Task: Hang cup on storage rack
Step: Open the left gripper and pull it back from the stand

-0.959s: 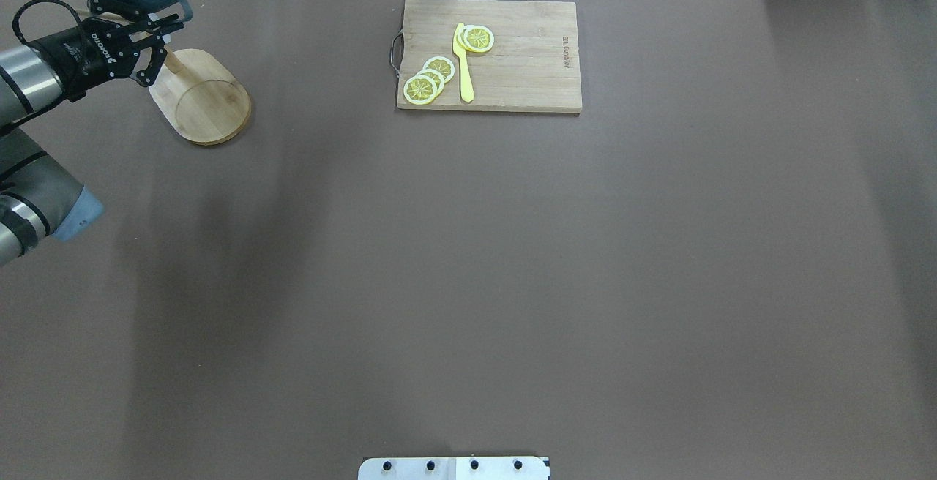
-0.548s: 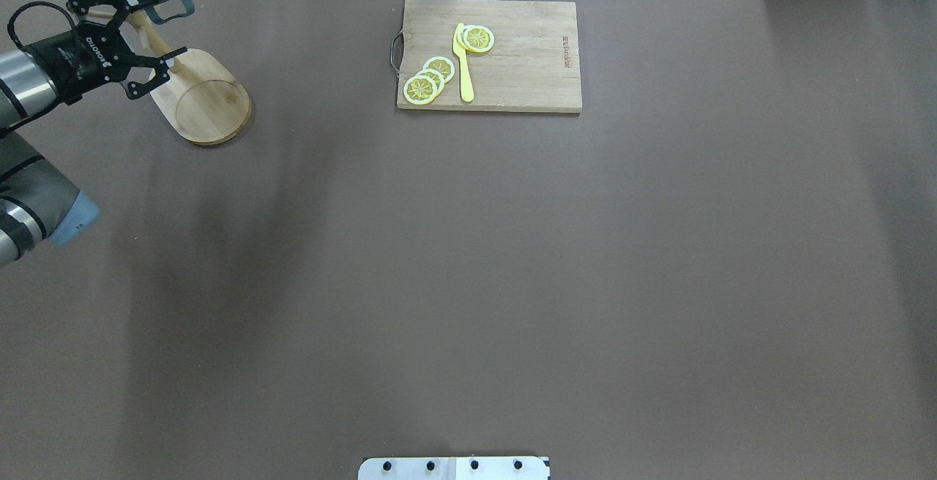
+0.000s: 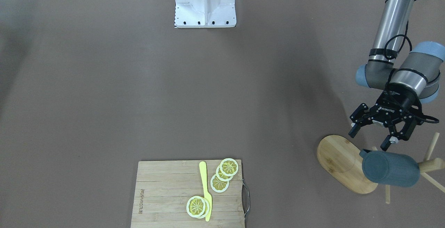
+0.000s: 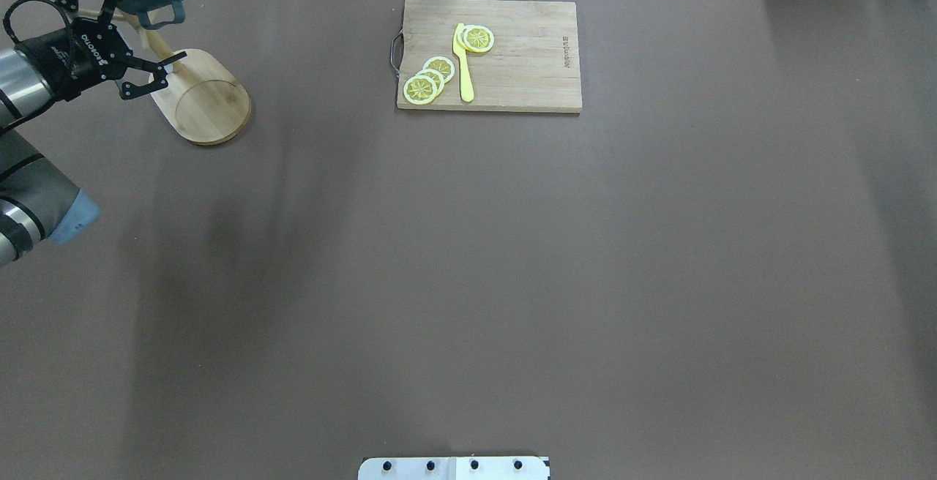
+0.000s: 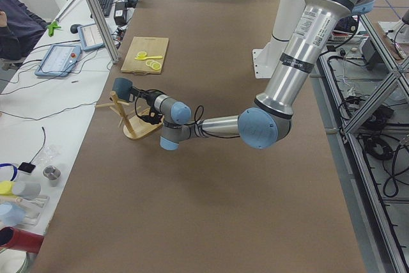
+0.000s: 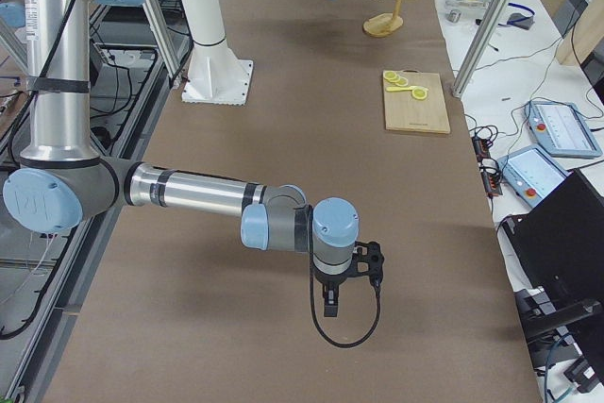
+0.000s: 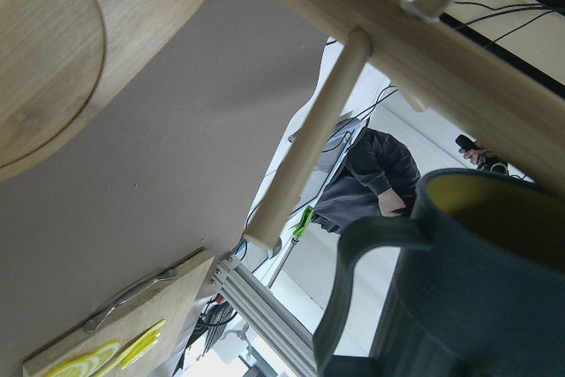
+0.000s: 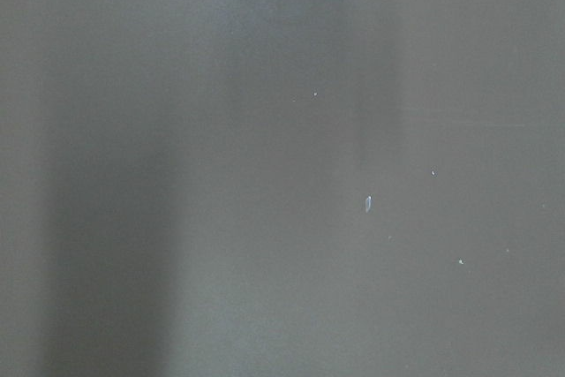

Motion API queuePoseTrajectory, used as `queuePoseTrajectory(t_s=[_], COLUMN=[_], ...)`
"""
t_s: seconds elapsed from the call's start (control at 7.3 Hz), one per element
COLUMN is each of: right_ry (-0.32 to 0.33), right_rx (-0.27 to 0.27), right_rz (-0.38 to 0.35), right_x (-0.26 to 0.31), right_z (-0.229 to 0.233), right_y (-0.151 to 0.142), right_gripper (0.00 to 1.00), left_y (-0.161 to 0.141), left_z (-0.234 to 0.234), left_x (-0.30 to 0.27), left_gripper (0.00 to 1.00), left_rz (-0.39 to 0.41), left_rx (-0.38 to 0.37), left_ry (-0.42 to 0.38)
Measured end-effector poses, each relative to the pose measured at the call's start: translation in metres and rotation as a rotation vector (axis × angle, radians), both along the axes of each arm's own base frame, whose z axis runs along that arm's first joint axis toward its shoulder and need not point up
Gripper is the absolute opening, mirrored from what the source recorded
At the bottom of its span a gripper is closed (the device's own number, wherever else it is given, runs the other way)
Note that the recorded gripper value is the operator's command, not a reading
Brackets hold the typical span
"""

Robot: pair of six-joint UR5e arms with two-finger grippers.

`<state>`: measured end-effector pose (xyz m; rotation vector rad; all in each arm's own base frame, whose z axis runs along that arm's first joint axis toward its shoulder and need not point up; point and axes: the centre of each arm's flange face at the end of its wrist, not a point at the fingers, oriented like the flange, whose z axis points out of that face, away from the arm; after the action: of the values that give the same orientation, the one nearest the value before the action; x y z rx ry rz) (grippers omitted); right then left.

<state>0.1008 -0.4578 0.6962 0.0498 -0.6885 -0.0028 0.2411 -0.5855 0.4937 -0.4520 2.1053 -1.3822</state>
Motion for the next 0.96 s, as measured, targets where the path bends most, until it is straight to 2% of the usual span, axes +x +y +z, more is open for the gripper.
queuePoseTrajectory(t_s=[0.27, 0.68, 0.82, 0.96], right_ry=[0.000, 0.000, -0.001, -0.003], right_rx=[0.000, -0.003, -0.003, -0.003], right_rz=[0.000, 0.000, 0.000, 0.000], right_x=[0.000, 0.000, 0.000, 0.000], right_z=[0.000, 0.001, 0.001, 0.001], right_y=[0.000, 0.000, 0.000, 0.000], right_gripper=[1.00, 1.00, 1.00, 1.00], left_y=[0.015, 0.051, 0.068, 0.086], left_z=[-0.023, -0.045, -0.049, -0.042], left_x=[-0.009, -0.033, -0.041, -0.045], left_gripper=[0.99, 0.99, 0.99, 0.99], left_rz=[-0.007, -0.067, -0.114, -0.170], left_rx=[0.071, 0.243, 0.342, 0.463], left_ry=[0.018, -0.057, -0.141, -0.286])
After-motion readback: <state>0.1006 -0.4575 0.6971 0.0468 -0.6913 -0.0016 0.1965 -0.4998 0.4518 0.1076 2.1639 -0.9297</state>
